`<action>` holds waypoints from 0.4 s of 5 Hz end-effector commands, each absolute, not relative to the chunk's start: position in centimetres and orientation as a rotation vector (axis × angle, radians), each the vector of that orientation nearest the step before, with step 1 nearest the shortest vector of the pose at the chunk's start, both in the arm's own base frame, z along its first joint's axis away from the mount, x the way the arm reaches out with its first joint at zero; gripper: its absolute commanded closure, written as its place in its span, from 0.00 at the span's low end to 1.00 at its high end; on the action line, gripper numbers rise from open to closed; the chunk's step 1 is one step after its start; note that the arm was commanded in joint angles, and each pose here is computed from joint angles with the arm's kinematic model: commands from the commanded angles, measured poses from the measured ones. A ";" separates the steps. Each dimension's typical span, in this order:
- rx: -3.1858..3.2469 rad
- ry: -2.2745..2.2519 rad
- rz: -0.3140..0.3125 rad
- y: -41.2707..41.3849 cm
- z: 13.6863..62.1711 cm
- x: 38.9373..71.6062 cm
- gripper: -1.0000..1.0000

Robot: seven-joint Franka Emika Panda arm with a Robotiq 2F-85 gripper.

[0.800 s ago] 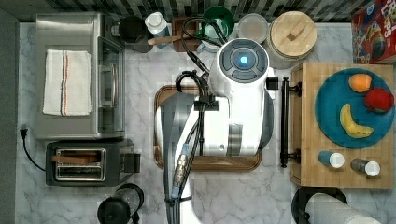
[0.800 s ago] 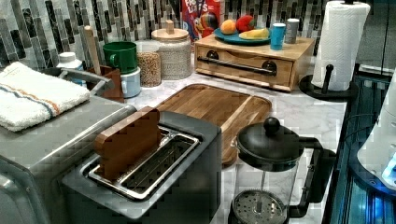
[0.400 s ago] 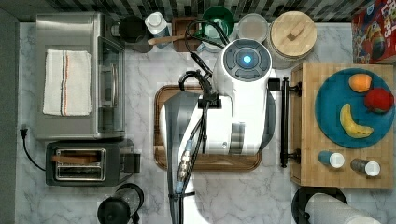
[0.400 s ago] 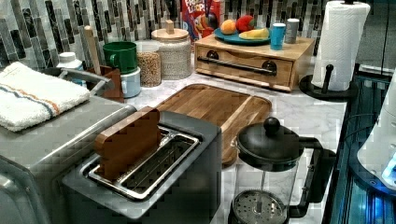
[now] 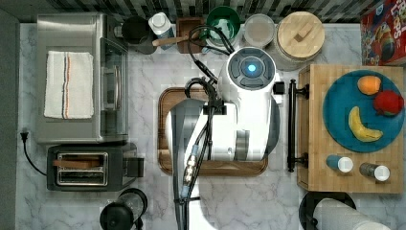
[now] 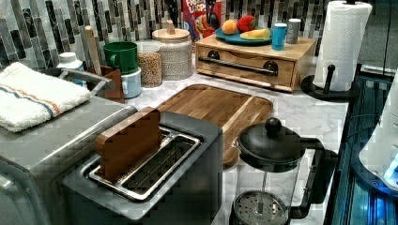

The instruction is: Open the drawer.

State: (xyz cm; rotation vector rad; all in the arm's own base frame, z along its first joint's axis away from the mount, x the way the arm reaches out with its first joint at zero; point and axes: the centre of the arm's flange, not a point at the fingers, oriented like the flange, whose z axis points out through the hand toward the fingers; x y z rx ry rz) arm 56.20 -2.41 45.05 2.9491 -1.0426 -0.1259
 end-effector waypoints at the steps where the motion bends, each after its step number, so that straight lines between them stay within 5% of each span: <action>1: 3.091 -0.436 -0.042 -10.1 43.9 54.3 0.00; 2: 3.063 -0.295 0.000 -11.8 42.8 54.3 0.00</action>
